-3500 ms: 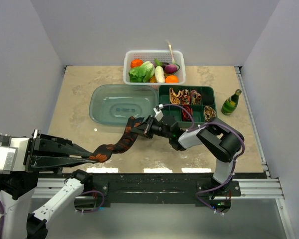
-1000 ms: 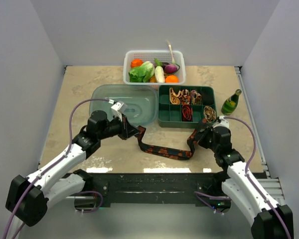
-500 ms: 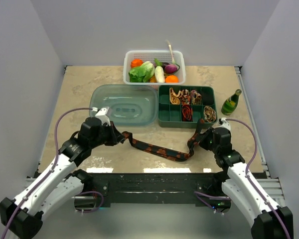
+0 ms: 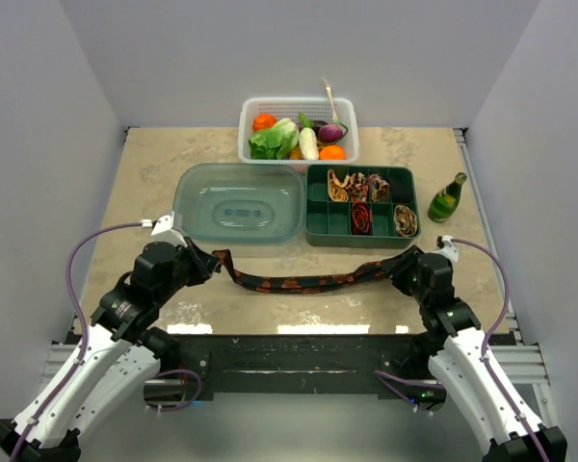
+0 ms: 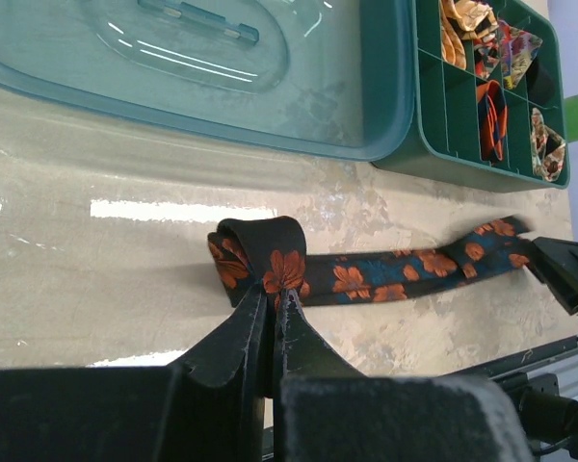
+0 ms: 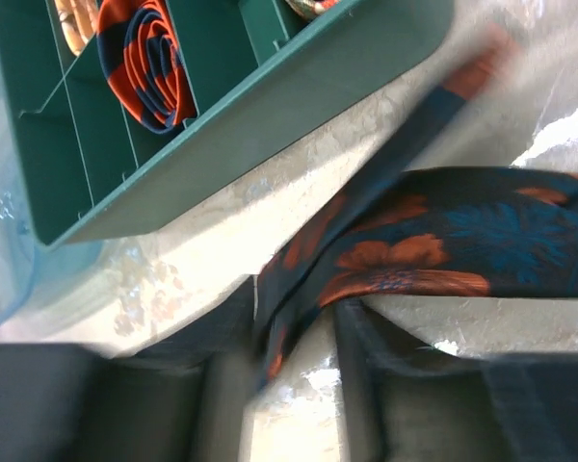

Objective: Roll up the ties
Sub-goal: Place the tie at the center of the board.

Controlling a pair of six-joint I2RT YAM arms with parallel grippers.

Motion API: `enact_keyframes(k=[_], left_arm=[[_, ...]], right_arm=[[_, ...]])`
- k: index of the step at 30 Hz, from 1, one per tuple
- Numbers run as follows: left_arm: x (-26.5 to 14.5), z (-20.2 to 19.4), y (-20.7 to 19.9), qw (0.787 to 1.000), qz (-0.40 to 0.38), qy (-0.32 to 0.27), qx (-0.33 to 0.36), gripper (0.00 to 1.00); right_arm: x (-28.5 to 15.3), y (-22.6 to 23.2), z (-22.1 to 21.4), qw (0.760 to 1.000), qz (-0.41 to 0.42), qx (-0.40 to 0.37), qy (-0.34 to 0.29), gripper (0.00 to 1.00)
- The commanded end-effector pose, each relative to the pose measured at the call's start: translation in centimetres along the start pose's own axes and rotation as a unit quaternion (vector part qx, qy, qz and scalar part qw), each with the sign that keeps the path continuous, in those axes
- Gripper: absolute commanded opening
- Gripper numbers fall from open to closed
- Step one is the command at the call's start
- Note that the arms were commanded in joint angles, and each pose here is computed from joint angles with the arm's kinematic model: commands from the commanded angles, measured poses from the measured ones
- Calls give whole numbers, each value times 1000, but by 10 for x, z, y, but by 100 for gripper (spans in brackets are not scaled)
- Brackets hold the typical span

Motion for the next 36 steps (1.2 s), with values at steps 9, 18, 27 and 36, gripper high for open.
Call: enact_keyframes(k=[9,18,27,36], left_arm=[[1,3,6,1000,17,-12,-10,0],[0,5,6,1000,26,-12,-7,0],[5,5,4,1000,29,-5,4,0],[2,9,0,999,38,5,32,0]], right_arm=[[-5,11,-35,995,49,10,84,89],[-30,43,-45,978,143,-19,153,95],[-25,72,-3,972,166,-114,122,84],[5,130,-8,946,167,-253,117,6]])
Point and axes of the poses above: each gripper's point midway between its finger pads, its own x axis out along the fingers, its own y axis along the line the jaws close on, z = x × y, the point moved 1 cm from there along -x, back along the fingers, and after that the axes turned 11 degrees about -x, right-handed, at the moved point
